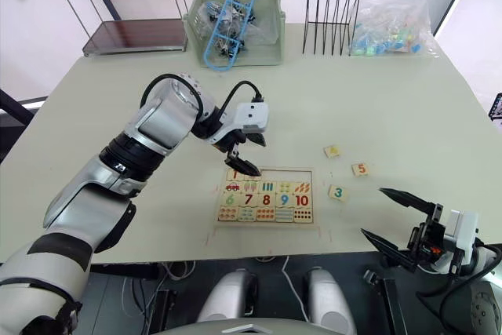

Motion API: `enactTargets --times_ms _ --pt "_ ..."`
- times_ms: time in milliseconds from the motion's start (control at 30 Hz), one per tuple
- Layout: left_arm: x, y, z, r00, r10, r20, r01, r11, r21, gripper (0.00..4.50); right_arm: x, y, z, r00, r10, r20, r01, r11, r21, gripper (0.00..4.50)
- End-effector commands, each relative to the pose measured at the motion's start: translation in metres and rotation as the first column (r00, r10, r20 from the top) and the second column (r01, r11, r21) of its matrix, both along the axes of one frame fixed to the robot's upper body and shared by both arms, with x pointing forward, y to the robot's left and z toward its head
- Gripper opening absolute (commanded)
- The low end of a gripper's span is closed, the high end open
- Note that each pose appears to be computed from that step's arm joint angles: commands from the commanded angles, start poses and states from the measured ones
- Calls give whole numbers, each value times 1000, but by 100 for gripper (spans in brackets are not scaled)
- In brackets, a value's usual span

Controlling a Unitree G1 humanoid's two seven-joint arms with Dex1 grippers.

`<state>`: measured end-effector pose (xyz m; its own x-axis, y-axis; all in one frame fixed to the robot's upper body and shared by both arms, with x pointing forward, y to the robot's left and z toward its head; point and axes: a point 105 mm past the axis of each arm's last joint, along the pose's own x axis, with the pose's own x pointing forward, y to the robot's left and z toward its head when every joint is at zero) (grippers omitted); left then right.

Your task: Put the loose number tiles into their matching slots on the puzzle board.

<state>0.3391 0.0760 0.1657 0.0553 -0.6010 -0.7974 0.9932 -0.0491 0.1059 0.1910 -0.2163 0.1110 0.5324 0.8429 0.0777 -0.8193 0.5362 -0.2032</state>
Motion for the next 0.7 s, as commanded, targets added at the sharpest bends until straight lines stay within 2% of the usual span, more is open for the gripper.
enactTargets --times_ms 33,133,167,233,300,333,367,400,467,500,700 --pt "1 9 5 999 9 53 -5 997 -79 441 -2 -3 4 999 -9 32 9 1000 -3 450" --pt "1 14 2 998 47 43 -42 993 -111 441 -2 -4 4 1000 -8 29 8 1000 -3 450" --pt "0 14 3 998 54 38 -48 990 -131 389 -2 -4 4 1000 -8 29 8 1000 -3 450" --pt "-4 10 6 998 62 26 -55 978 -201 322 -1 -5 4 1000 -8 30 8 1000 -5 450" --pt "-9 8 7 999 51 7 -48 968 -248 235 -1 -6 4 999 -10 31 10 1000 -6 450" --pt "-10 9 4 999 54 9 -50 966 -254 226 -1 -7 4 999 -12 31 12 1000 -6 450" --pt "-10 10 1 998 62 13 -57 965 -255 149 0 -7 4 999 -13 31 13 1000 -6 450" --pt "-10 12 -1 997 69 18 -63 965 -255 121 0 -7 4 999 -14 31 14 1000 -6 450" --pt "-13 12 -6 997 74 4 -69 957 -282 30 0 -7 4 999 -14 30 14 1000 -6 450" --pt "-13 13 -9 997 77 4 -72 955 -288 9 0 -7 4 999 -14 30 14 1000 -5 450" --pt "-5 22 -28 994 92 52 -70 941 -332 9 0 -8 4 999 -19 27 19 1000 -1 450"
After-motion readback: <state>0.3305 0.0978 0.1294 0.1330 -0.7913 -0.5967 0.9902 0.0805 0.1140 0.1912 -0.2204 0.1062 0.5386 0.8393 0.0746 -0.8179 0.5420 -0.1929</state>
